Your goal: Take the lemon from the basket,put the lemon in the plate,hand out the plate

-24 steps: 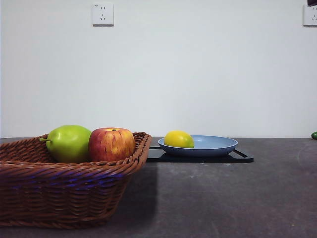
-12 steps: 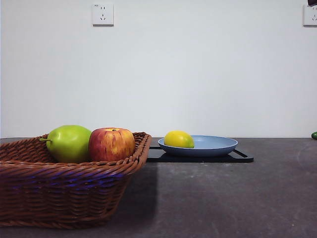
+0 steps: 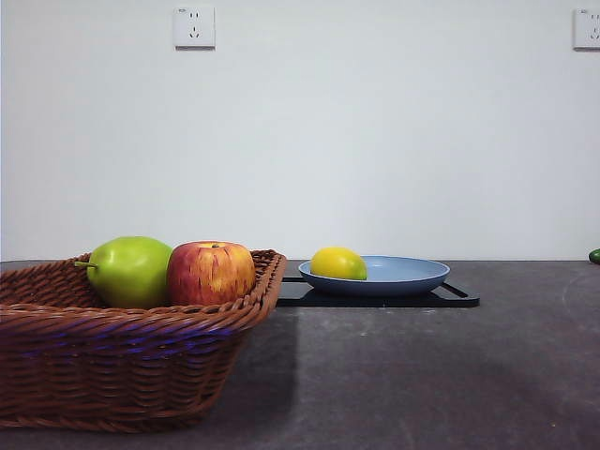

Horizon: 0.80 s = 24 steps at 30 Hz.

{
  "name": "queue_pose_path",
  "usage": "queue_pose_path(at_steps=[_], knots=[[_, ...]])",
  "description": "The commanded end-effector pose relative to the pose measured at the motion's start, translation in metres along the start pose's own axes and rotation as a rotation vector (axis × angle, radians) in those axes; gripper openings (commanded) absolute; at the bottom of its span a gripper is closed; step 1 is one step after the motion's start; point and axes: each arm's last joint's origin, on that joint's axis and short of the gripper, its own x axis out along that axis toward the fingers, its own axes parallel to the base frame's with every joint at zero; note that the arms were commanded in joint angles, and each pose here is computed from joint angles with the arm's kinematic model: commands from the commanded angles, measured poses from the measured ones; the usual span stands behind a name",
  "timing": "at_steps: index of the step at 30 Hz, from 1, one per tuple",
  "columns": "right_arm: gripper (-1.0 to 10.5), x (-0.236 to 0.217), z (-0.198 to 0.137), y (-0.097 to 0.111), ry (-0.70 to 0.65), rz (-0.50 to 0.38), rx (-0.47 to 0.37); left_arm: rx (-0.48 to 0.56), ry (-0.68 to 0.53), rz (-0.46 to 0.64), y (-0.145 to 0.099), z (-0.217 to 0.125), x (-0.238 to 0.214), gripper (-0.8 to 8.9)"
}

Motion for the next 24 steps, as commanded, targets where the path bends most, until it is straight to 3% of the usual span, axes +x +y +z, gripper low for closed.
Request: queue_pose_path(at_steps=[1, 24], knots=[[0.1, 0.001, -0.015, 0.000, 0.000, 0.041, 0.023, -0.007, 0.006, 0.002, 0.000, -0.002, 0.001, 0.09], [0.1, 0.007, -0.065, -0.002, 0.007, -0.015, 0.068, -0.007, 0.006, 0.003, 0.000, -0.002, 0.001, 0.09]])
